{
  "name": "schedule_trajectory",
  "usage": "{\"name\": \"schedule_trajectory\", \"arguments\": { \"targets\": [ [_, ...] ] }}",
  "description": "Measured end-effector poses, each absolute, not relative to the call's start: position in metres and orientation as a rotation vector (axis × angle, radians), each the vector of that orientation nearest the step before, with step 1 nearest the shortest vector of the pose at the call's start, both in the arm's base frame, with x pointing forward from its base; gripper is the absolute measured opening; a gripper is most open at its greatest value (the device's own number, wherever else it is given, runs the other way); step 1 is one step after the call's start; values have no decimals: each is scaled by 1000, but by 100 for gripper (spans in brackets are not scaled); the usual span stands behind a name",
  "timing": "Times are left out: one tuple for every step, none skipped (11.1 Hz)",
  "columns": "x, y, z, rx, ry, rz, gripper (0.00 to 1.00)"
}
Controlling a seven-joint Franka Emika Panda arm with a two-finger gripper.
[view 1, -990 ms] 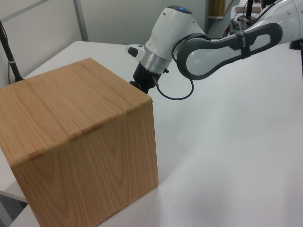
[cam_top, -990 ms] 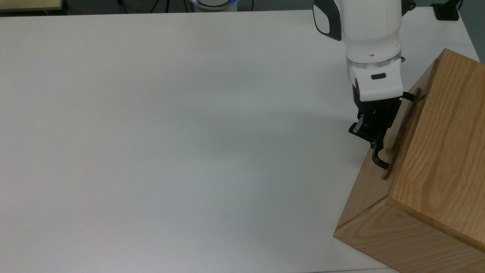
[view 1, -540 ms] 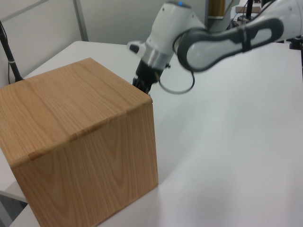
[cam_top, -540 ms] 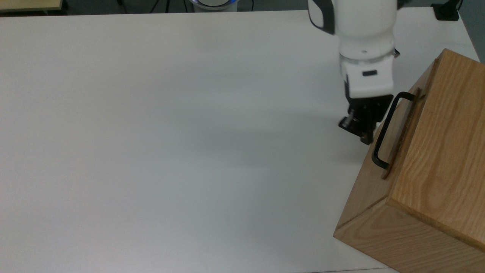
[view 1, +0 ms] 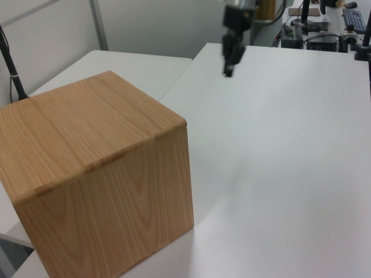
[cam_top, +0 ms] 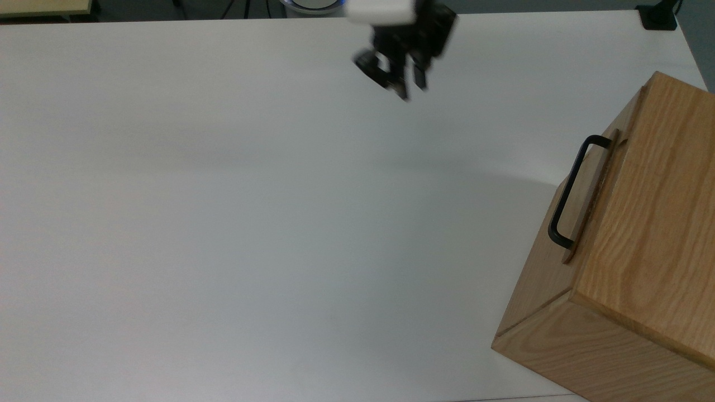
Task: Close the drawer by sliding it
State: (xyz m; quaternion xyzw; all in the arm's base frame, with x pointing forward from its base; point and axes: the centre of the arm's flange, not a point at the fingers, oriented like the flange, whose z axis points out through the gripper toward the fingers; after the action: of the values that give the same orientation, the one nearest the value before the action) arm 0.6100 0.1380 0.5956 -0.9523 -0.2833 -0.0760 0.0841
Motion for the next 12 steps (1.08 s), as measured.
{"name": "schedule_trajectory", "arguments": {
  "targets": [
    [593,104,608,-2852,-790,-165,45],
    [577,72,619,-2873,-738,-108,61],
    [562,48,629,-2914,-705,-64,77],
    [549,32,637,-2970,-665,-22,93],
    [540,24,641,-3022,-586,13,100],
    [536,18,641,-3063,-478,30,100],
    [536,11,639,-3098,-379,42,100],
    [536,1,637,-3128,-283,55,100],
    [536,-14,636,-3144,-196,59,100],
    [535,-29,635,-3147,-135,57,100],
    [536,-39,636,-3150,-96,37,100],
    [539,-46,638,-3154,-34,-6,100]
  ]
}}
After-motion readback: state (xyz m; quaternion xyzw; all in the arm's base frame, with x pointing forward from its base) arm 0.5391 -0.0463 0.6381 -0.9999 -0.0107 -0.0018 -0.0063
